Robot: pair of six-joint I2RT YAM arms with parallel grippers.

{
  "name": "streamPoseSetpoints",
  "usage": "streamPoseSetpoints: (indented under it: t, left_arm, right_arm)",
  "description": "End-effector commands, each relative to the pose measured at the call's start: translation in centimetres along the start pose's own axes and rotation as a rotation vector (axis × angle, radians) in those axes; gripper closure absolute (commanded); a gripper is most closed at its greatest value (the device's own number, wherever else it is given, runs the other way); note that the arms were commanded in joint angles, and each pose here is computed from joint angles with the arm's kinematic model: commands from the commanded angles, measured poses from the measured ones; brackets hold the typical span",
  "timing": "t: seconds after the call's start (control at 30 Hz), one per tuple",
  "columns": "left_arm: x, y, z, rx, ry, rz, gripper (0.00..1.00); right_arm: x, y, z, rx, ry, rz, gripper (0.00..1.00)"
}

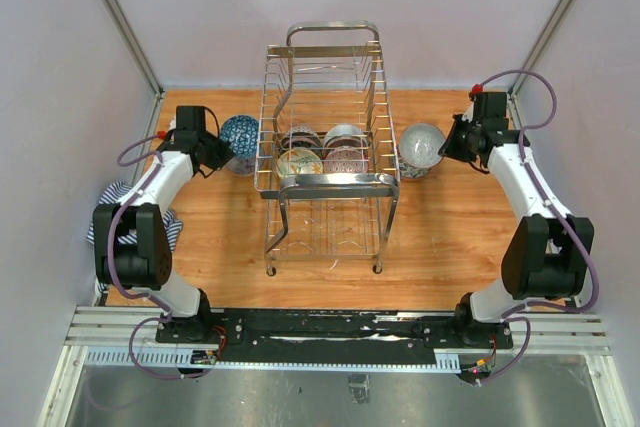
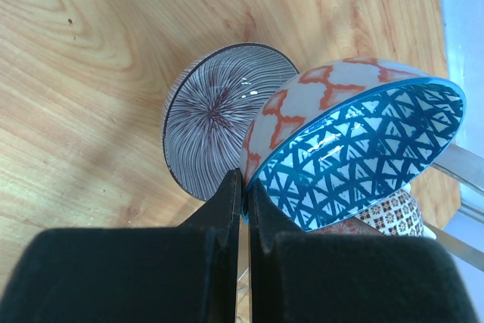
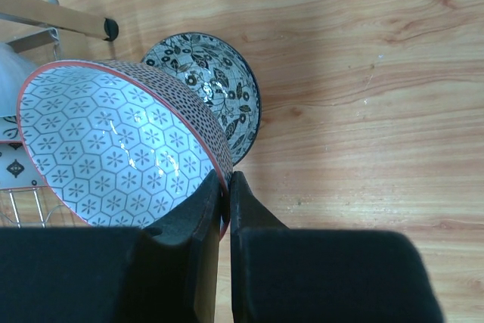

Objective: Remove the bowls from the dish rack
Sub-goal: Place the bowl with the bowl.

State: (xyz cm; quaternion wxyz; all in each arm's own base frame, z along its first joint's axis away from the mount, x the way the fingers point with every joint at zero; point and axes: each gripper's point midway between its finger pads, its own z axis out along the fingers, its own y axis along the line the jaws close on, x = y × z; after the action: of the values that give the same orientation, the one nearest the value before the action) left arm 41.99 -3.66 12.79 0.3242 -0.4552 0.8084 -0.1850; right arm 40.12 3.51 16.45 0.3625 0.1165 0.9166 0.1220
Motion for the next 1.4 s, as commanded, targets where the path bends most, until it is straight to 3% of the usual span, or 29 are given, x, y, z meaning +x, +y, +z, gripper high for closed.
streamPoseSetpoints:
  t: [0.0,1.37]
  left_arm:
    - [-1.1,-1.7,-0.4,0.04,-0.013,-0.028,0.99]
    - [-0.1,2.2,1.4,-0.084,-0.011,-0.001,1.0]
  right_arm:
    - [-1.2,0.5,0.2,-0.035,0.003,0.0,0.99]
    - [0.7,-0.9,6.3,-0.001,0.163,0.016,0.99]
